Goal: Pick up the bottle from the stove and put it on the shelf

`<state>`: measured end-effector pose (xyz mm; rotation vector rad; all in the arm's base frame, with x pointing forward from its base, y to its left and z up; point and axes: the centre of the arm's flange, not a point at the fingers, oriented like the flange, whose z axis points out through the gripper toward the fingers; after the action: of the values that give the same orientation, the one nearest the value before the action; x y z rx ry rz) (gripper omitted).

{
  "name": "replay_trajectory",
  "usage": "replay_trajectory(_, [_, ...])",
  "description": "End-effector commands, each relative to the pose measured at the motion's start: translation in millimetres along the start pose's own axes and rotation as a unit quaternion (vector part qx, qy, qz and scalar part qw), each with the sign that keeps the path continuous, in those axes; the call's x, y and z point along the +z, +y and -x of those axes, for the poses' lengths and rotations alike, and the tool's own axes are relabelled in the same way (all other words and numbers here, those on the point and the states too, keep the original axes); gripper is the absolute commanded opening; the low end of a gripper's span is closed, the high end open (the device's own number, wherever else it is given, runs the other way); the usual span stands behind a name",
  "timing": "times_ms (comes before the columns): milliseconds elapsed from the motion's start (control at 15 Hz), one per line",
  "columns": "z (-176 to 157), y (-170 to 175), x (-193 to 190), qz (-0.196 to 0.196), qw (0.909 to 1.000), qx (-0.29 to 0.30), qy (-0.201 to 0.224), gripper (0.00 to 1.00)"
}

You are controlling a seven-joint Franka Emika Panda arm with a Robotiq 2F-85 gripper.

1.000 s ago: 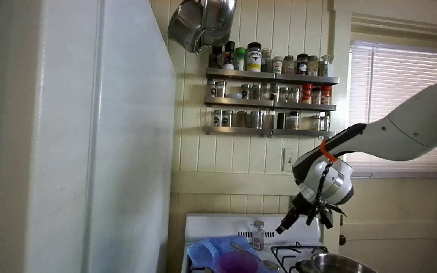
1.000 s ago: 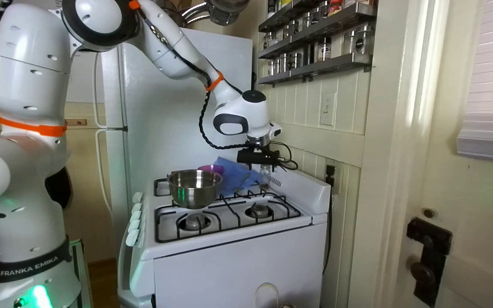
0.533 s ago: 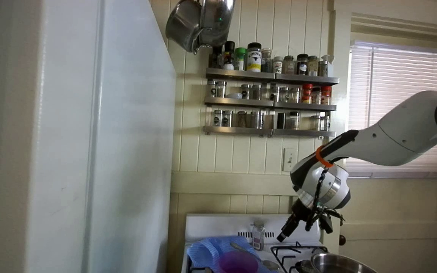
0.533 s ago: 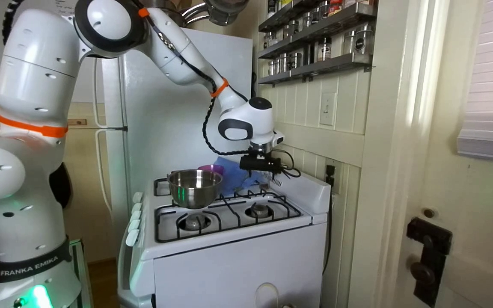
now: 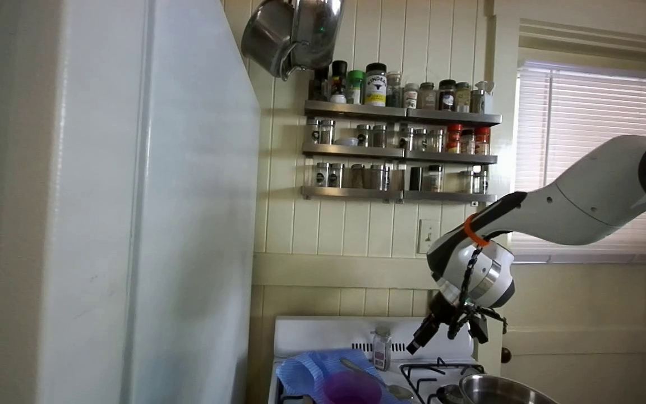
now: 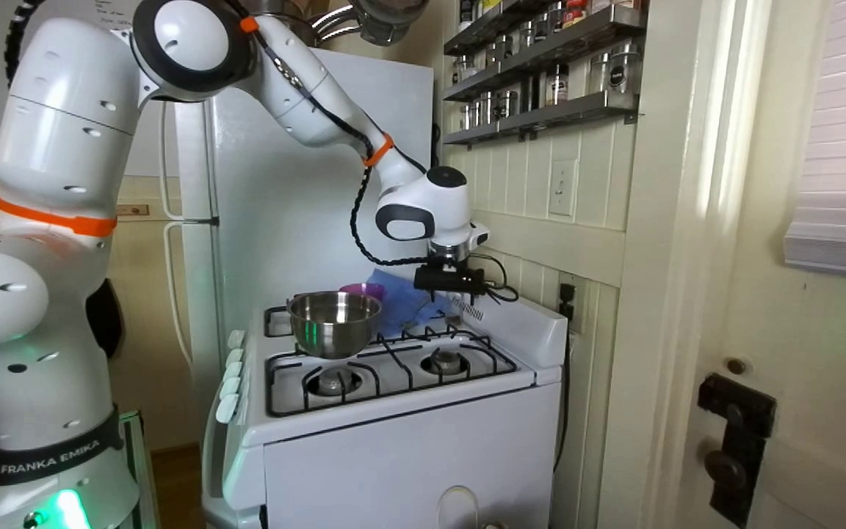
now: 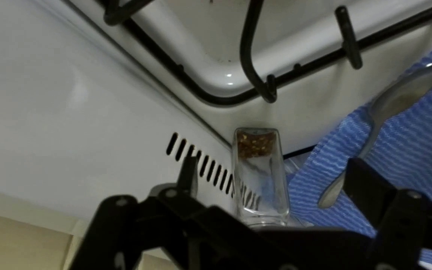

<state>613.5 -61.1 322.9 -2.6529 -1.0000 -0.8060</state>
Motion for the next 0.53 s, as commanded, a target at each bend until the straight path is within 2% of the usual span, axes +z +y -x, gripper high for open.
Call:
replay_trajectory(0, [-4, 9, 17, -0.01, 0.9996, -0.014, 0.024, 1.0])
replay_trajectory(267, [-8, 16, 32, -0.029, 0.9988, -0.019, 0.035, 1.0])
replay_trajectory(467, [-17, 14, 47, -0.04, 0.9985, -0.025, 0.029, 1.0])
